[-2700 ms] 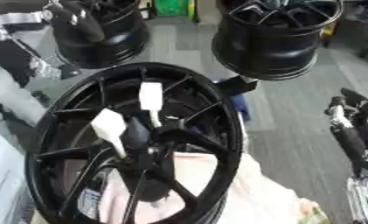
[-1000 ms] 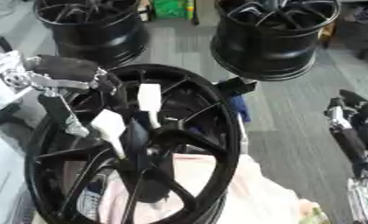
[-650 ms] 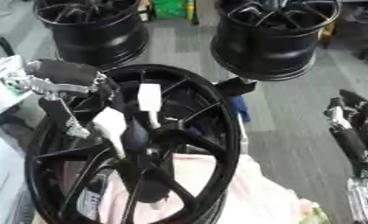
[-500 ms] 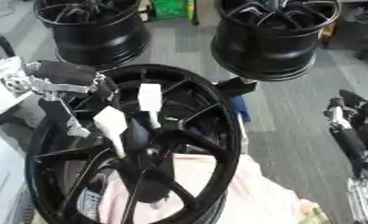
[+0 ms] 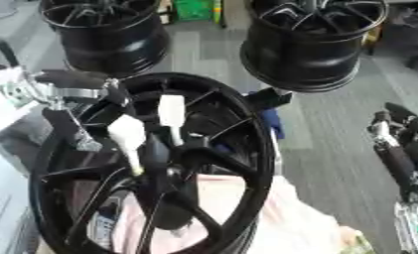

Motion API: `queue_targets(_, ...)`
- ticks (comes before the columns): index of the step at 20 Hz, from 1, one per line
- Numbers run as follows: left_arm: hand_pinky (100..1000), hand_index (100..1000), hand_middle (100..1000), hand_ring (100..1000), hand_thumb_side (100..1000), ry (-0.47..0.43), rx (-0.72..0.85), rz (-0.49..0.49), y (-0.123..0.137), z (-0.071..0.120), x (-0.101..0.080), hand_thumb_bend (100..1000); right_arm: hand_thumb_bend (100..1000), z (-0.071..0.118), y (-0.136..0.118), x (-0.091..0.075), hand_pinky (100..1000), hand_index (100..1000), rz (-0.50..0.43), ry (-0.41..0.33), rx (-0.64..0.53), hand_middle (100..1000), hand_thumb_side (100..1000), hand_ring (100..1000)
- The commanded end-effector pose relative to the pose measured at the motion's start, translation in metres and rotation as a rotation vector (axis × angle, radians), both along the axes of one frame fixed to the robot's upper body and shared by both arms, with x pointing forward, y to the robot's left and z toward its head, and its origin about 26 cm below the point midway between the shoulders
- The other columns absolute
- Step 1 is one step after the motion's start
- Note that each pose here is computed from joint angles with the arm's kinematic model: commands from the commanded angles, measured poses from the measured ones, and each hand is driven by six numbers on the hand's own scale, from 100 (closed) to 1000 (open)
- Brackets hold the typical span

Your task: Pull the pin out of the wheel hub.

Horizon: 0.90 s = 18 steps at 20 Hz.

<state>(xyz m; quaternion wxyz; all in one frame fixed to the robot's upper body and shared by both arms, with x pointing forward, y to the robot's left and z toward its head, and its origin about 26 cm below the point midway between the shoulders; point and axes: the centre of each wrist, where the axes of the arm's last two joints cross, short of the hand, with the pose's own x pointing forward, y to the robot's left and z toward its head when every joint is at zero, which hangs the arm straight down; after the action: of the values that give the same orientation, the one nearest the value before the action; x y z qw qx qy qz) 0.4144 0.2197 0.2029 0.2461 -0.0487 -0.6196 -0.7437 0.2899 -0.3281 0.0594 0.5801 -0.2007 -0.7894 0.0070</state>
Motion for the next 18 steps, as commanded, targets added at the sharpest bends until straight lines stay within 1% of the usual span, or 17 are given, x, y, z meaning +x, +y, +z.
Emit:
queue_targets(1,617,527,401,391,221,-0.096,0.13,-0.252,0.015,0.035,-0.005,114,100,0.007,-0.004,0.001,727,830,0.0,-0.019,-0.023,690,522,642)
queue_targets(2,617,527,401,391,221,-0.101,0.118,-0.24,0.019,0.041,-0.007,114,100,0.007,-0.004,0.001,727,830,0.0,-0.019,-0.024,690,522,642)
queue_targets(3,624,533,405,395,188,-0.123,0.108,-0.219,0.027,0.052,-0.008,138,100,0.007,-0.004,0.0,727,830,-0.002,-0.018,-0.024,690,522,642)
queue_targets(6,631,538,409,398,158,-0.162,0.049,-0.134,0.059,0.076,-0.012,162,100,0.007,-0.005,0.0,727,830,-0.006,-0.018,-0.023,690,522,642)
queue_targets(8,634,542,412,401,141,-0.173,0.021,-0.049,0.087,0.086,-0.013,176,100,0.007,-0.005,0.0,727,830,-0.007,-0.018,-0.022,690,522,642)
queue_targets(10,637,551,420,409,154,-0.171,0.004,0.059,0.121,0.089,-0.013,190,100,0.007,-0.005,0.0,727,830,-0.01,-0.017,-0.022,690,522,642)
queue_targets(12,636,552,421,408,152,-0.156,-0.009,0.184,0.158,0.086,-0.014,192,100,0.006,-0.006,0.0,727,830,-0.016,-0.017,-0.021,690,522,642)
queue_targets(14,634,555,424,411,157,-0.13,-0.03,0.32,0.198,0.078,-0.017,191,100,0.006,-0.007,-0.001,727,830,-0.021,-0.017,-0.021,690,522,642)
queue_targets(16,636,572,439,425,177,-0.1,-0.053,0.467,0.236,0.063,-0.022,191,100,0.006,-0.007,-0.001,727,830,-0.023,-0.018,-0.021,690,521,642)
queue_targets(17,647,621,486,472,212,-0.08,-0.054,0.539,0.253,0.053,-0.025,206,100,0.006,-0.007,-0.001,727,829,-0.024,-0.018,-0.02,690,522,642)
queue_targets(18,648,625,491,476,214,-0.064,-0.049,0.608,0.267,0.043,-0.028,210,100,0.006,-0.007,-0.001,727,829,-0.024,-0.018,-0.02,690,522,642)
